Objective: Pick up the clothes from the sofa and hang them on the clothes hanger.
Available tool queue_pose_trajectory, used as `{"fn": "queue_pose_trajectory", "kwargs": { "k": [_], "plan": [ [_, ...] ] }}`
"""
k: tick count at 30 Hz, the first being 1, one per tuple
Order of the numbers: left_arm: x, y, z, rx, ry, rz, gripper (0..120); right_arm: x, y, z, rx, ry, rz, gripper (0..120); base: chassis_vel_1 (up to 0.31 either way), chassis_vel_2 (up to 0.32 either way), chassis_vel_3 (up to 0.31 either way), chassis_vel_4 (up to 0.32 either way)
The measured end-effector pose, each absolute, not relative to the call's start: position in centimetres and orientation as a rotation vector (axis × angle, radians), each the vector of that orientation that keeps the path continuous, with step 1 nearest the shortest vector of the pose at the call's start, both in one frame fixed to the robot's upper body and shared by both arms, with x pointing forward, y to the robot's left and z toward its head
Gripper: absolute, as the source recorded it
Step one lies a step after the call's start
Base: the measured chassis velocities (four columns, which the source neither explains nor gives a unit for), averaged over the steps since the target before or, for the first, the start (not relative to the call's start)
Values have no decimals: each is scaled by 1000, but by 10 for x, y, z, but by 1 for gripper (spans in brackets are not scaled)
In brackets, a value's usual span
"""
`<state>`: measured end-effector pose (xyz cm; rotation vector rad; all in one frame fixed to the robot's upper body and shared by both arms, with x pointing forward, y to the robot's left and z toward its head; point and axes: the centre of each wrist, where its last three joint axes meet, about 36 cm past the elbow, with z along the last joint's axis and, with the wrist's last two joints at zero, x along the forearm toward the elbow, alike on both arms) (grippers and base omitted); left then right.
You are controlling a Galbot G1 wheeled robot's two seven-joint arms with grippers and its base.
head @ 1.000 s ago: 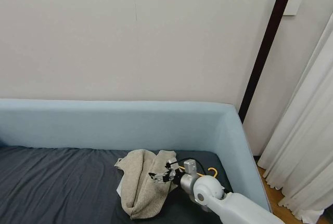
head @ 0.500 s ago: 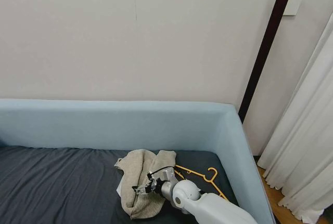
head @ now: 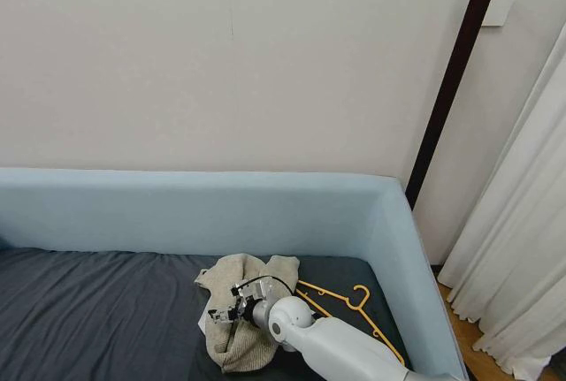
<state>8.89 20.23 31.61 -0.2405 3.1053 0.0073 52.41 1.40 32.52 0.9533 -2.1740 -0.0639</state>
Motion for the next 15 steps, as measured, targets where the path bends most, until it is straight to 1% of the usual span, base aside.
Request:
{"fn": "queue_pose_trajectory", "kwargs": {
  "k": [4,5,7,8,9,13,14,15],
  "plan": [
    [89,205,317,-240,3099,12,100,523,16,316,915,-2178,-7,75,0,0,0,0],
    [89,205,317,-240,3099,12,100,523,16,316,915,-2178,-7,75,0,0,0,0],
    [90,205,318,-243,3095,11,100,522,16,314,908,-2173,-4,65,0,0,0,0],
    [90,205,318,-244,3095,11,100,521,15,313,907,-2171,-6,62,0,0,0,0],
    [90,205,318,-244,3095,11,100,521,15,313,907,-2171,-6,62,0,0,0,0],
    [91,205,318,-245,3092,9,100,520,14,313,909,-2167,-14,43,0,0,0,0],
    [91,205,318,-245,3092,9,100,520,14,313,909,-2167,-14,43,0,0,0,0],
    [92,205,318,-246,3090,8,100,520,12,313,908,-2167,-16,38,0,0,0,0]
  ]
}}
